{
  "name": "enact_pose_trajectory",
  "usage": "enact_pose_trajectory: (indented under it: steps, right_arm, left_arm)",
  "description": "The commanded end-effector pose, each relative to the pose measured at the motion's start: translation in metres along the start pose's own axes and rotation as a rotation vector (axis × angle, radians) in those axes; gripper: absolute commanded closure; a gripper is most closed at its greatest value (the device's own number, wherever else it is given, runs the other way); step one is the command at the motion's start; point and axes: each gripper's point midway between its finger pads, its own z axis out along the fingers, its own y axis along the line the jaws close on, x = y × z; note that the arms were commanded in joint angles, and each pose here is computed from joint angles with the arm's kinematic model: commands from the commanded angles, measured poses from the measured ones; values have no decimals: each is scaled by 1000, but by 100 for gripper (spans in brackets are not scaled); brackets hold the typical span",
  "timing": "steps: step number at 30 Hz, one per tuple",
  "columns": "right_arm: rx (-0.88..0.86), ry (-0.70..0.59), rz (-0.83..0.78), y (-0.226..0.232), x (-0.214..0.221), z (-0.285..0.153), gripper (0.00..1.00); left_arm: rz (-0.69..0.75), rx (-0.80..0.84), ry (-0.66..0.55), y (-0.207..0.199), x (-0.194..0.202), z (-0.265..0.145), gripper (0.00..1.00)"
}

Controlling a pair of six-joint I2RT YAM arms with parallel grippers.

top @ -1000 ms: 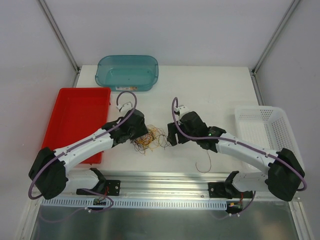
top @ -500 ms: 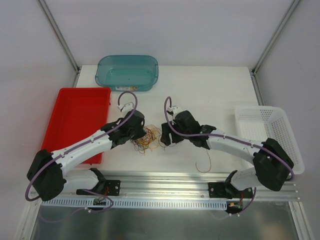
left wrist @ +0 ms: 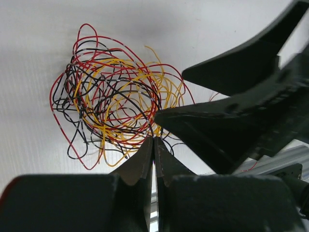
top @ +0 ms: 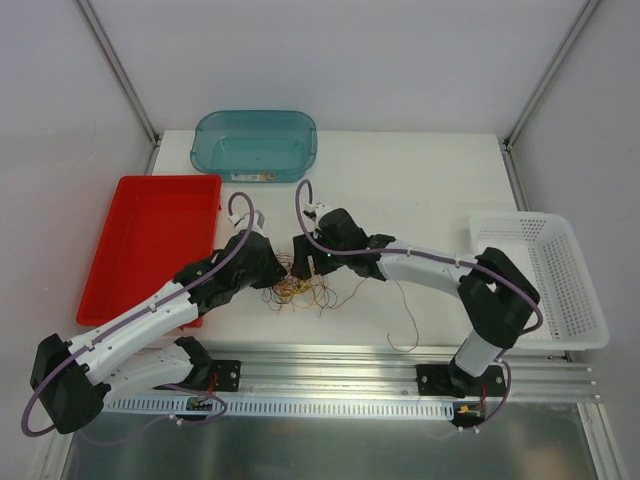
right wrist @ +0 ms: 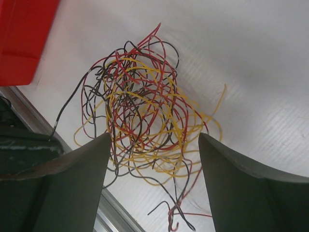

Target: Untangle the cables

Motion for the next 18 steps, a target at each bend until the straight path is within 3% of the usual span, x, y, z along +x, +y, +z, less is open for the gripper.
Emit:
enact_pose_trajectory:
  steps: [1, 4, 11, 18]
  right_arm:
    - [-51, 9, 50, 14, -1, 20, 23]
    - [-18, 57, 74, 1, 20, 33, 29]
    - [148, 81, 192, -59, 49, 21, 75]
    - [429, 28, 216, -144, 47, -50, 92]
  left_arm:
    - [47, 56, 7, -14, -5, -10, 100]
    - [70, 87, -23, -23, -17, -21, 100]
    - [163, 82, -189, -37, -76, -79, 100]
    - [194, 4, -336, -32, -129, -137, 100]
